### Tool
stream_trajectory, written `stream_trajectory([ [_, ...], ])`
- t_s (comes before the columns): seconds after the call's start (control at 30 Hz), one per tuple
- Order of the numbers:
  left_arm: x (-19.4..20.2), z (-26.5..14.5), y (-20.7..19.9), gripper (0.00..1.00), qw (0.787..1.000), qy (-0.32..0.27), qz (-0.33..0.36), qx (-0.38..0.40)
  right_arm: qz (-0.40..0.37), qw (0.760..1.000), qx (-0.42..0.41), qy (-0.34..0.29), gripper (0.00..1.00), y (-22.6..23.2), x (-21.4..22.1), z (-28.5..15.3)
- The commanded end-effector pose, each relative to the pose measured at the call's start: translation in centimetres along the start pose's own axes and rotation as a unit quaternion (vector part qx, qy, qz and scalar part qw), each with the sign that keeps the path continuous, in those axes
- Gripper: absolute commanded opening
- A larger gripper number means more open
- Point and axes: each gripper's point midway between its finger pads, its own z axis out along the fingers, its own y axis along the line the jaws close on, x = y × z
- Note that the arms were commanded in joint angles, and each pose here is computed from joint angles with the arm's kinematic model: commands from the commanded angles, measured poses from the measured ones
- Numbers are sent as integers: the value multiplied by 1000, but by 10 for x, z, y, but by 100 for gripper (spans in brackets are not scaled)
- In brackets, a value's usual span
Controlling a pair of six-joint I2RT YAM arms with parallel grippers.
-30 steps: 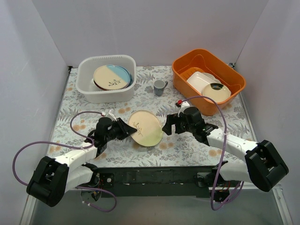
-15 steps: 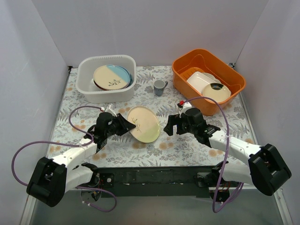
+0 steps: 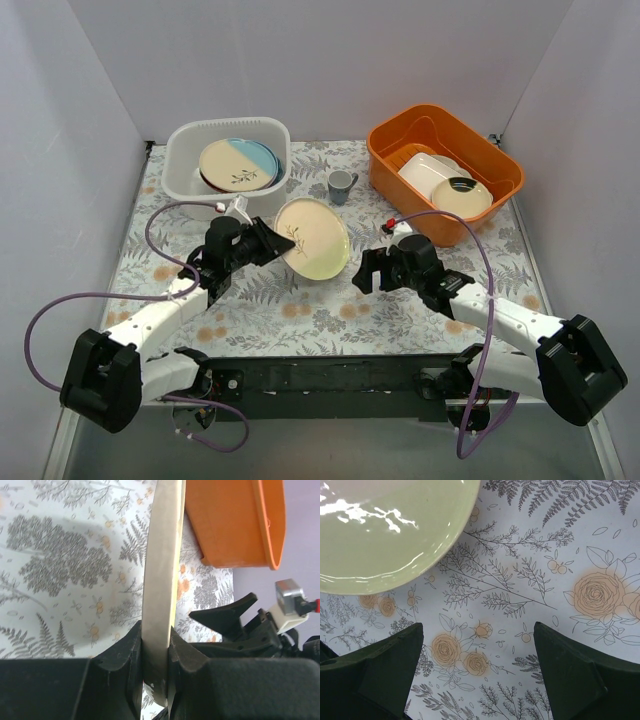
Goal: Place the plates into the plastic bin on the countertop
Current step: Place the plate in the plastic bin.
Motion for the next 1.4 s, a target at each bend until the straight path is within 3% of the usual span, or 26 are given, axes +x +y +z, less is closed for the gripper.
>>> stream_trajectory([
  [0.0,-49,-5,-70,0,993,-58,37,94,6,1000,-1,-11,98,1,-2,-2],
  [0.6,-97,7,-102,0,988,-81,50,120,7,1000,6,-2,98,-3,4,0],
  [1.1,-193,-5,-89,0,981,-149,26,122,9,1000,9,11,98,-4,7,6],
  [1.37,-226,-5,-86,0,977,-165,9,135,7,1000,17,24,98,-9,14,10],
])
